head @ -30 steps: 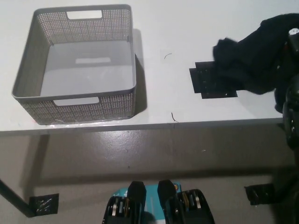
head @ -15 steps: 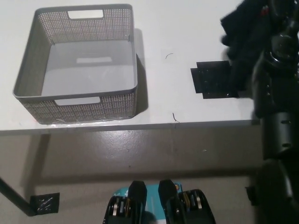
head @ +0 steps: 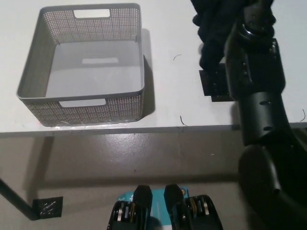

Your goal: Use the right hand to pick up a t shirt on the right hand side and place it into a contianer on the left side

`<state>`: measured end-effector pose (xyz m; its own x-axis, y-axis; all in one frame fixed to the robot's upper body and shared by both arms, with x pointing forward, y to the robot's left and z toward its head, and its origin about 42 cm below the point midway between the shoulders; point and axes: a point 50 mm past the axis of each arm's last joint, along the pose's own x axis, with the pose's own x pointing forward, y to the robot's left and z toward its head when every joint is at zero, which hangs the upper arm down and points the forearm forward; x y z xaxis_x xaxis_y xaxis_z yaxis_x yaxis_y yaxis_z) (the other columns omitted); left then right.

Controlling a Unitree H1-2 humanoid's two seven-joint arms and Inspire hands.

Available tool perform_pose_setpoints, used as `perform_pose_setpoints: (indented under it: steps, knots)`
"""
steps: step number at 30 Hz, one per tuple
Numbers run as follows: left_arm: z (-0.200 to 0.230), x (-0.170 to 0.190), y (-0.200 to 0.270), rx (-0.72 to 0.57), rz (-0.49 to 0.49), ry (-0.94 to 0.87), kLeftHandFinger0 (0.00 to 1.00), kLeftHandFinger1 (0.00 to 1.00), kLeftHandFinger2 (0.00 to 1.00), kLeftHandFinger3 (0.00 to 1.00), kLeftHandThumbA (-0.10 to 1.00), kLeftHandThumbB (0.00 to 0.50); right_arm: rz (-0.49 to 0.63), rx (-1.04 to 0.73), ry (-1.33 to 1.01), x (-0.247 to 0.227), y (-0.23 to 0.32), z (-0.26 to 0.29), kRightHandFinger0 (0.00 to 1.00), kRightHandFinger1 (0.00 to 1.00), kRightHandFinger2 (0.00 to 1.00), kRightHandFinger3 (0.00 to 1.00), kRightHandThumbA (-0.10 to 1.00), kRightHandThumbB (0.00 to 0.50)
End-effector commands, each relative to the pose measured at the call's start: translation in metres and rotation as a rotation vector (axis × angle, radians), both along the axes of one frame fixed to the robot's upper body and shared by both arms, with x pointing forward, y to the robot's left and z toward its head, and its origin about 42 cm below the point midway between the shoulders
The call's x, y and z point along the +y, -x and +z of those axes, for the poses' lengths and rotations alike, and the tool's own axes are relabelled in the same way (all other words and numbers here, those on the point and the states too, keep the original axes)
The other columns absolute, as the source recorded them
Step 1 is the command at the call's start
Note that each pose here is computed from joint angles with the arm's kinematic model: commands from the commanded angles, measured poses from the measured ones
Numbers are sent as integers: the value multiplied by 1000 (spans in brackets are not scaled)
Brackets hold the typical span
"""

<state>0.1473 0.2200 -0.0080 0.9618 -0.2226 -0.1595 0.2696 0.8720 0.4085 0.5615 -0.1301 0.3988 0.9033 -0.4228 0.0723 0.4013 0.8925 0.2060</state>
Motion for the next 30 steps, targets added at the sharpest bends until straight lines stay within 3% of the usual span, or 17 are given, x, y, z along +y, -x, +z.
perform_pose_setpoints:
  steps: [1, 7, 12, 14, 17, 20, 21, 23, 24, 25, 26, 27, 28, 29, 30]
  knots:
    - [-10, -52, 15, 103, -188, 37, 1000, 1000, 1000, 1000, 1000, 206, 72, -117, 1, 49, 6, 62, 0, 0, 124, 274, 38, 0]
    - [-6, -62, 12, 113, -222, 23, 1000, 1000, 1000, 1000, 1000, 203, 183, -118, -1, 100, 14, 65, 0, 0, 151, 269, 30, 15]
    - [-3, -67, 10, 120, -241, -4, 1000, 1000, 1000, 1000, 1000, 225, 274, -117, 41, 151, 29, 71, 0, 0, 161, 285, 139, 0]
    - [-1, -68, 8, 117, -254, -16, 1000, 1000, 1000, 1000, 1000, 214, 306, -134, 58, 163, 34, 73, 0, 0, 110, 242, 144, 0]
    - [-2, -73, 7, 127, -266, -17, 1000, 1000, 1000, 1000, 1000, 240, 389, -98, 91, 199, 47, 69, 0, 0, 136, 222, 218, 8]
    - [-3, -75, 9, 137, -274, -14, 1000, 1000, 1000, 1000, 1000, 241, 419, -90, 92, 212, 52, 66, 0, 0, 113, 208, 187, 0]
    - [-3, -76, 9, 134, -280, -26, 1000, 1000, 1000, 1000, 1000, 229, 444, -92, 85, 219, 55, 65, 0, 0, 123, 222, 187, 0]
    - [-4, -76, 7, 115, -283, -33, 1000, 1000, 1000, 1000, 1000, 213, 493, -60, 141, 226, 57, 63, 0, 0, 204, 346, 276, 0]
    - [-2, -78, 9, 125, -283, -43, 1000, 1000, 1000, 1000, 1000, 222, 497, -46, 215, 230, 58, 60, 0, 1, 279, 459, 230, 23]
    - [-1, -78, 9, 128, -280, -46, 1000, 1000, 1000, 1000, 1000, 223, 495, -32, 248, 231, 58, 59, 0, 0, 304, 491, 220, 23]
    - [0, -78, 10, 135, -281, -52, 1000, 1000, 1000, 1000, 1000, 220, 518, -7, 250, 232, 57, 55, 133, 197, 521, 828, 236, 51]
    - [0, -78, 10, 146, -281, -53, 1000, 1000, 1000, 1000, 1000, 230, 547, 19, 240, 233, 56, 51, 290, 385, 679, 1000, 321, 140]
    - [0, -78, 10, 157, -279, -51, 1000, 1000, 1000, 1000, 1000, 232, 571, 38, 225, 233, 54, 49, 395, 433, 665, 1000, 372, 130]
    - [1, -76, 12, 158, -278, -52, 1000, 1000, 1000, 1000, 1000, 235, 699, 57, 171, 237, 55, 47, 1000, 1000, 1000, 1000, 590, 178]
    - [0, -76, 12, 157, -278, -54, 1000, 1000, 1000, 1000, 1000, 254, 748, 64, 176, 236, 54, 45, 1000, 1000, 1000, 1000, 718, 308]
